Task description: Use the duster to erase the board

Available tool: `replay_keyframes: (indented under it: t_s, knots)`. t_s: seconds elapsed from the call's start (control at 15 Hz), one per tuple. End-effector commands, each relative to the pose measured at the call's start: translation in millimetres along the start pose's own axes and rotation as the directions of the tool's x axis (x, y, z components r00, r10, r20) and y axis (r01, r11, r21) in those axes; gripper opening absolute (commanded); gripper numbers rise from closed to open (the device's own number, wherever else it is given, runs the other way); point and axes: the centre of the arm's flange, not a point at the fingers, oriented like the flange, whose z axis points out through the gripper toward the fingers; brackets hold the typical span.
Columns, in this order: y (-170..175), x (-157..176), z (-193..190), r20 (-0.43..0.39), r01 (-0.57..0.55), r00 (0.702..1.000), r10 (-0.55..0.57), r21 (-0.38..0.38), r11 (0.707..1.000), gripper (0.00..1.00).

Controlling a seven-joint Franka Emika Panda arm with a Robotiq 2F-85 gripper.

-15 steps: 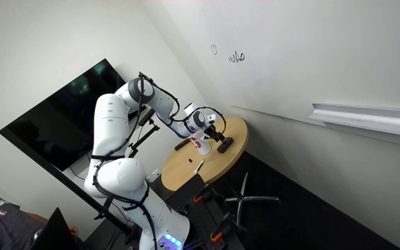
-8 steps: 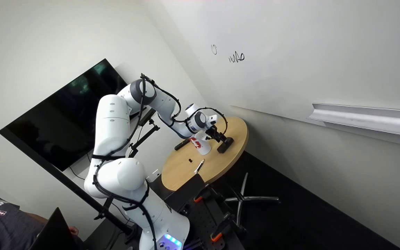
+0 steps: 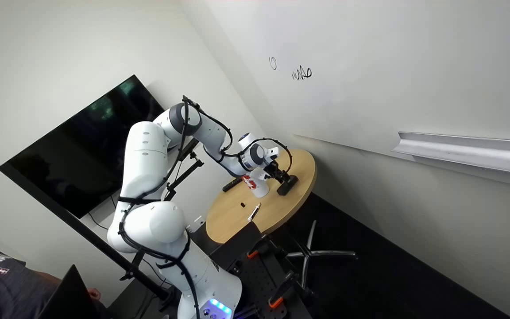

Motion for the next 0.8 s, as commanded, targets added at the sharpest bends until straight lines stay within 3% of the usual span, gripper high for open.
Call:
replay_keyframes:
  t_s: [0.0,0.2,0.33,0.73]
  knots:
    - [0.3,6.7,1.8,-0.01,0.013,1.0,-0.012,0.007,1.0,0.51]
    - [-0.4,7.0,1.3,-0.003,0.01,1.0,-0.01,0.005,1.0,0.28]
    - [0.6,1.9,-10.0,-0.005,0.0,1.0,-0.001,-0.026,1.0,0.27]
    - [33.6,-11.1,-105.8,-0.208,-0.096,0.975,0.08,-0.066,0.993,0.27]
